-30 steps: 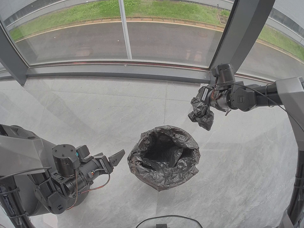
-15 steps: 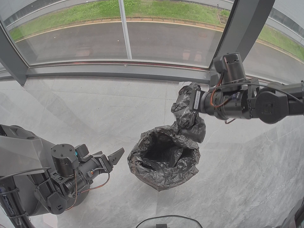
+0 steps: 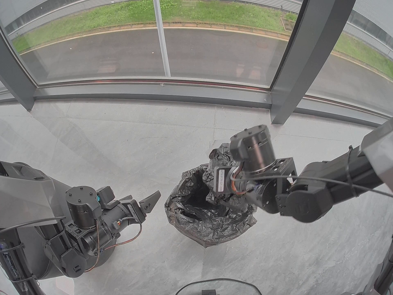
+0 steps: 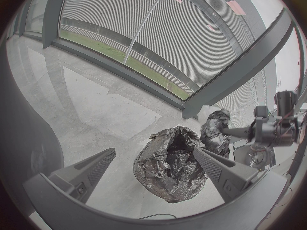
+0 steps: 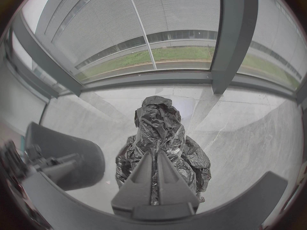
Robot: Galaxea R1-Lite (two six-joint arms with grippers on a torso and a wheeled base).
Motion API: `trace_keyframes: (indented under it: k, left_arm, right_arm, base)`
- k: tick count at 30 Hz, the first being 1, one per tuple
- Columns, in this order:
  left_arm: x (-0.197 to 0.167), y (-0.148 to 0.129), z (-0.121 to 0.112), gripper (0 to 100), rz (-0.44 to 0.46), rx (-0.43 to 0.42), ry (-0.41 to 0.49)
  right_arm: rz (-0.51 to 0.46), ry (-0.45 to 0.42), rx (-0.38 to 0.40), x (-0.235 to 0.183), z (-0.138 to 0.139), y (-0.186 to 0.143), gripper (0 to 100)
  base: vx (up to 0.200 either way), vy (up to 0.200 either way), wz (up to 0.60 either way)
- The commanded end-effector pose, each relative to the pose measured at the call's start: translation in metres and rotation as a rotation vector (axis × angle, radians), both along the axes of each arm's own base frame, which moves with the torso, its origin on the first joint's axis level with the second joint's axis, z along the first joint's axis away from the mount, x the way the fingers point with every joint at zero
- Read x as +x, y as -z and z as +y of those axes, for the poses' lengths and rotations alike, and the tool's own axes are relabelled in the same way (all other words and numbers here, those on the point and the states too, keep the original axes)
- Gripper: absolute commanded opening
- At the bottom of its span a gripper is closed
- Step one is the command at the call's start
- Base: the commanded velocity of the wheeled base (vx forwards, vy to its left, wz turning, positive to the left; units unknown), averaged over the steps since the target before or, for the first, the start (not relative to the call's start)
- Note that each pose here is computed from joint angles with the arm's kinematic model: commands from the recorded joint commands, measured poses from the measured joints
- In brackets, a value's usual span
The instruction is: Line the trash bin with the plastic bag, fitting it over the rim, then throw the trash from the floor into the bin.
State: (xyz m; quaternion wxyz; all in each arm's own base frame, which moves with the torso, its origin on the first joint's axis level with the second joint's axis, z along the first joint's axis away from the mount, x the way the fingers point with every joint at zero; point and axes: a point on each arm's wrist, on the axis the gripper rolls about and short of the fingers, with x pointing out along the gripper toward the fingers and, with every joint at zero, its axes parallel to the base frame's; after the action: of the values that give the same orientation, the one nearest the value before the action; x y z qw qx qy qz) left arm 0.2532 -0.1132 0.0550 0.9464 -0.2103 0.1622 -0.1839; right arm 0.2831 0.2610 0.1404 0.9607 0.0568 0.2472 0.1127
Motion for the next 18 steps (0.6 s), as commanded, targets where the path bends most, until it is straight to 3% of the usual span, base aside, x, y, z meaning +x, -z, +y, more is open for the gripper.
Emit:
trace_keyframes:
  k: [1, 18]
  left_arm:
    - [0.0, 0.001, 0.0, 100, 0.001, 0.0, -0.001]
    - [0.0, 0.002, 0.0, 100, 0.006, 0.002, 0.0]
  right_arm:
    - [0.05, -0.031, -0.136, -0.005, 0.017, 0.053, 0]
    - [0.05, -0.037, -0.185, -0.018, 0.022, 0.062, 0]
  base:
    - [0.0, 0.0, 0.0]
    - [0.0, 0.0, 0.0]
